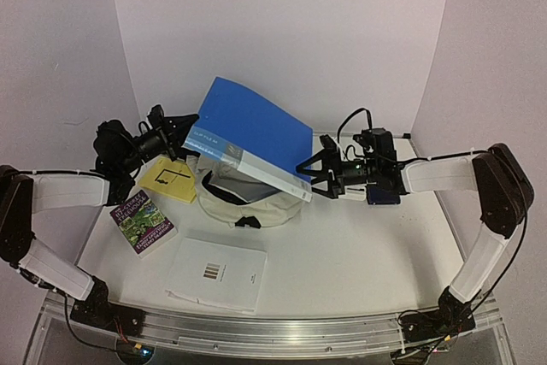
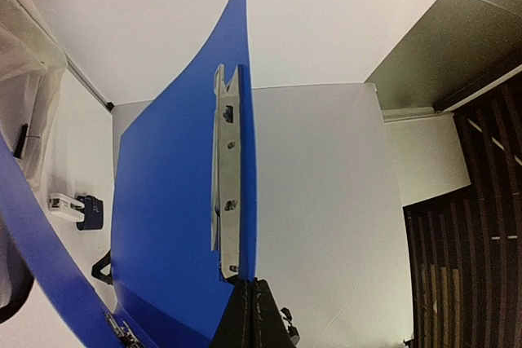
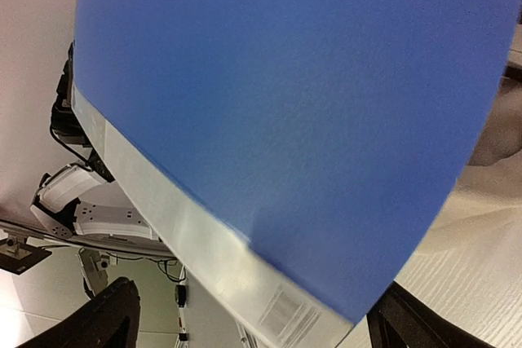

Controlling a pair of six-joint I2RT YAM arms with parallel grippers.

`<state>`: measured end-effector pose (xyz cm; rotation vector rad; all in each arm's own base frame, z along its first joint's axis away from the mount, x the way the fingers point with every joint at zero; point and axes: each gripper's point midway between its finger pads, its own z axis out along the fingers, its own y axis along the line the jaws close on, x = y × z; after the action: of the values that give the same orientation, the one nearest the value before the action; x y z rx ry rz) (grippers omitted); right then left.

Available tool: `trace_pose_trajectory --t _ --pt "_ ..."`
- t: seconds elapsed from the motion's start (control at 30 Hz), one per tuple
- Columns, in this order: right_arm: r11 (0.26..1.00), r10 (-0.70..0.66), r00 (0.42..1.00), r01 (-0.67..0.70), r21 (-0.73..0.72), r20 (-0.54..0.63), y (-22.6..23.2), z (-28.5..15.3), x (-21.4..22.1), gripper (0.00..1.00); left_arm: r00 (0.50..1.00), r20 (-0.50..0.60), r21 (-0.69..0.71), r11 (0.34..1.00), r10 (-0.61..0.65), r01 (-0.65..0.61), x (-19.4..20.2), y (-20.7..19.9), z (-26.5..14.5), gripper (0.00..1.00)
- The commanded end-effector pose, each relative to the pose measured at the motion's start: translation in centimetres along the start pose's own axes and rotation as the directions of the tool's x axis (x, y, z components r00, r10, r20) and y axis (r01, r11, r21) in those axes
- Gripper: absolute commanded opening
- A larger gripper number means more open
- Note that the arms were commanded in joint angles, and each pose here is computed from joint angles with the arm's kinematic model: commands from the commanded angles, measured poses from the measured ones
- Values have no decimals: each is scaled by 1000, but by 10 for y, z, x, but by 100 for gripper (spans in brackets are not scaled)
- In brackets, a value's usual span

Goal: Pack the student bag
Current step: Pick up the files from the center of the board.

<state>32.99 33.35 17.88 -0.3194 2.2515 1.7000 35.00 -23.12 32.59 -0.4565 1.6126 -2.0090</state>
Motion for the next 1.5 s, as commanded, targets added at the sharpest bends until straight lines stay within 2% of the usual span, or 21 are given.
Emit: trace_pose_trajectory --t 0.0,0.1,0.17,0.37,0.57,0.8,0.9,1.07,1.27,1.47 --pt "998 -63 997 63 -24 34 15 -5 0 98 992 -42 102 988 119 -114 18 -47 -5 0" --pt "995 -57 997 53 84 47 -6 -11 3 98 987 -41 93 984 154 -149 19 -53 -5 0" --pt "993 -57 998 54 101 30 -11 -12 7 98 986 -41 94 983 162 -158 19 -56 -4 0" --pt "999 -10 1000 11 42 -23 -3 -7 14 98 980 -47 93 978 193 -188 20 -64 -2 0" --pt "993 9 993 -23 -113 -122 33 10 32 98 981 -49 135 975 185 -178 20 -66 -2 0" --pt "989 46 982 -71 -132 -183 38 29 39 98 981 -46 164 971 186 -176 20 -68 -3 0" --pt "993 41 989 -56 -107 -140 31 25 31 98 979 -45 151 970 199 -190 21 -69 -3 0" --pt "996 85 996 -84 -19 33 5 -12 -2 98 968 -30 137 960 249 -243 21 -78 -4 0" --pt "995 85 996 -82 -60 38 24 -26 -1 98 958 -17 169 945 287 -280 20 -97 -1 0" --pt "988 133 990 -130 -82 40 29 -26 2 98 964 1 211 942 265 -260 15 -102 2 0"
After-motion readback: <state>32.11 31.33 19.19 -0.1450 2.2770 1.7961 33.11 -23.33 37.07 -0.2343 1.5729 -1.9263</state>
